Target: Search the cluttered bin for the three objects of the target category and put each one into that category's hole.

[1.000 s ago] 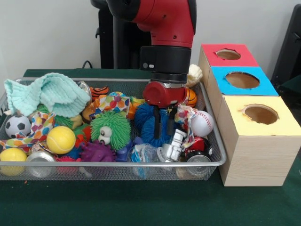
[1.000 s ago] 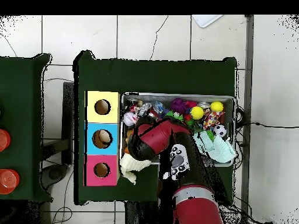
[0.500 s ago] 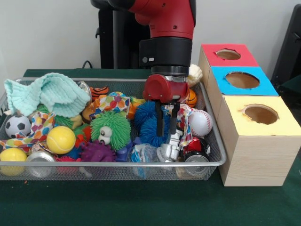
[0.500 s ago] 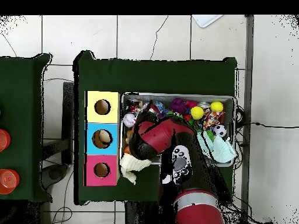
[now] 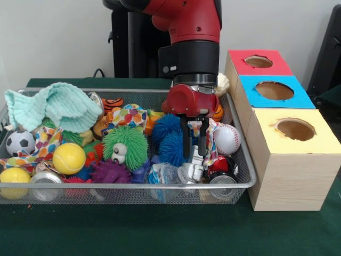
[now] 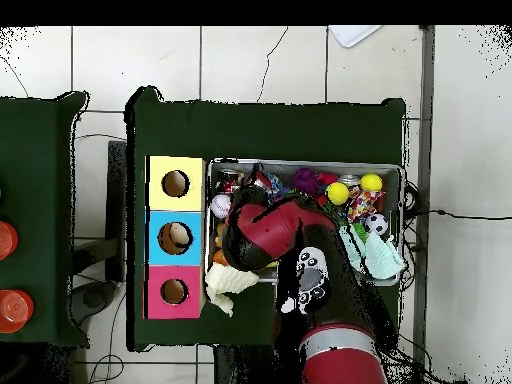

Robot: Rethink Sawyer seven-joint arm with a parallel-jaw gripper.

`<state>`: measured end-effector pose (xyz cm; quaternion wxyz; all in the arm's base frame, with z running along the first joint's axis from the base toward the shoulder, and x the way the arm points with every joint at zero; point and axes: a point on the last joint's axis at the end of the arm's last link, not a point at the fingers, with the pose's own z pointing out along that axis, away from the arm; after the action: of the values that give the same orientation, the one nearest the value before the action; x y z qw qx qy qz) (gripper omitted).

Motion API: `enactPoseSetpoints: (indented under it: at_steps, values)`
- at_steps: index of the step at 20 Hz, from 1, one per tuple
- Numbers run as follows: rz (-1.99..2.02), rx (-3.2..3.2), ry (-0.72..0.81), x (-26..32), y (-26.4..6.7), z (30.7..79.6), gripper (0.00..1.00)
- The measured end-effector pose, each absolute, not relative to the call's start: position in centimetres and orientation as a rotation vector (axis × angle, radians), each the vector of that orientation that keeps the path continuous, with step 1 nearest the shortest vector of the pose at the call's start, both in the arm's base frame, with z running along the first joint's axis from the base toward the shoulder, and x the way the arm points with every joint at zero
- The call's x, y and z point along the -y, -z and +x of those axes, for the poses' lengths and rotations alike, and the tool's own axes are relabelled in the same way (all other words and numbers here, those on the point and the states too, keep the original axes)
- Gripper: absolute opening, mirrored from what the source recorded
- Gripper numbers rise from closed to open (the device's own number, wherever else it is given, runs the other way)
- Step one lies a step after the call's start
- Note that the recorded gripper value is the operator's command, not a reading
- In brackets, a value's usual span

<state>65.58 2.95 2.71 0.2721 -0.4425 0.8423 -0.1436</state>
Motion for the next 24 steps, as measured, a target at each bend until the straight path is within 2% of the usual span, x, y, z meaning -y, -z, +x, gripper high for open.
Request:
enactPoseSetpoints:
  at_steps: [8,24]
  values:
    - [-1.193,-2.245,0.41,-1.9,-2.4,66.9,1.0]
    - [-1.125,-2.28,0.44,4.6,-1.9,67.1,1.0]
